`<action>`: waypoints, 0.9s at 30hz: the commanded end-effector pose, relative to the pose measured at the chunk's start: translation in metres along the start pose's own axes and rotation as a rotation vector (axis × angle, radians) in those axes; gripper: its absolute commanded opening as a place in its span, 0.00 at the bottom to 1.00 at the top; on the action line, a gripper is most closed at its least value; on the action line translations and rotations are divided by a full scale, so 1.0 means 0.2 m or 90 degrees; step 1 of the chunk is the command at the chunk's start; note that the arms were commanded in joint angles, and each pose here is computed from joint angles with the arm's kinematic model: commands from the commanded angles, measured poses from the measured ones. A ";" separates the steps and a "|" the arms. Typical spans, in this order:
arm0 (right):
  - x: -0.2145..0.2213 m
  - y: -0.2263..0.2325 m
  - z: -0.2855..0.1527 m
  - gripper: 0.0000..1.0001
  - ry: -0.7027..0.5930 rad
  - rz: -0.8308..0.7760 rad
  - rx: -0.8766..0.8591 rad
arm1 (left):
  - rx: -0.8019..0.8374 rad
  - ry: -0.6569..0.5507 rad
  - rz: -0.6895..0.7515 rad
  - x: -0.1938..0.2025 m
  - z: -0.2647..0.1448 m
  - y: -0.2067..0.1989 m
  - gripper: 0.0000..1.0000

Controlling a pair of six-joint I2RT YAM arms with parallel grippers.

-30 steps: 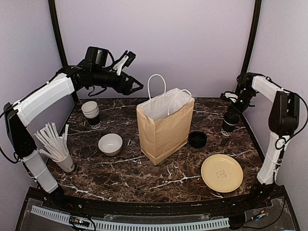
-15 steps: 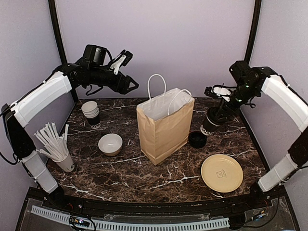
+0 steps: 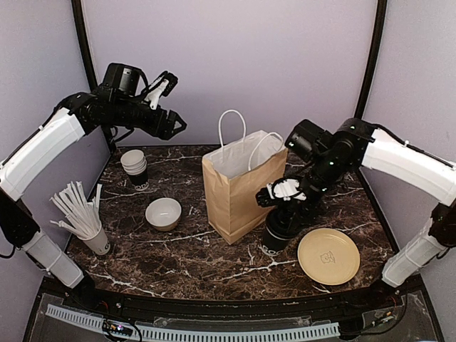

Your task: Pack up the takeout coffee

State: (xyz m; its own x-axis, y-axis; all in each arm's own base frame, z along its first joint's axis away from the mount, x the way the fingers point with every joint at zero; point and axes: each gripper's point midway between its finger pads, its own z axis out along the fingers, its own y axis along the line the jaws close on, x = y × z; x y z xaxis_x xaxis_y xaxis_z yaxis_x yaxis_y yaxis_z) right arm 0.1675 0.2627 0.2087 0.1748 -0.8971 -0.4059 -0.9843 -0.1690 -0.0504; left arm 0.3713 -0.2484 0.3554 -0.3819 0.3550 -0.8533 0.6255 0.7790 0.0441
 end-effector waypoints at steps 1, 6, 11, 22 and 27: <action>-0.29 0.06 0.13 0.65 -0.023 -0.095 -0.016 | -0.025 0.008 -0.020 0.07 -0.12 0.02 0.82; -0.55 0.12 0.34 0.64 -0.012 -0.164 -0.027 | -0.030 0.021 -0.017 0.14 -0.16 0.02 0.82; -0.70 0.05 0.55 0.64 0.000 -0.164 -0.026 | -0.034 0.024 -0.012 0.18 -0.22 0.02 0.82; -0.76 0.02 0.70 0.90 0.045 -0.141 -0.050 | -0.023 0.025 -0.004 0.26 -0.30 -0.01 0.82; -0.84 0.03 0.51 0.98 -0.007 -0.164 -0.028 | 0.003 0.065 -0.003 0.34 -0.30 -0.05 0.82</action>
State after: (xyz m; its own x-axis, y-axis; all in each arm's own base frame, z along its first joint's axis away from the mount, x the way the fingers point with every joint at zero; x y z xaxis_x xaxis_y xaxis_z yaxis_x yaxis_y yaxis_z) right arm 0.1353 0.4554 0.1353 0.3936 -0.8586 -0.3284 -0.9153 -0.3993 -0.0531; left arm 0.3132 -0.2042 0.3434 -0.4134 0.3642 -0.8345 0.5970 0.8005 0.0536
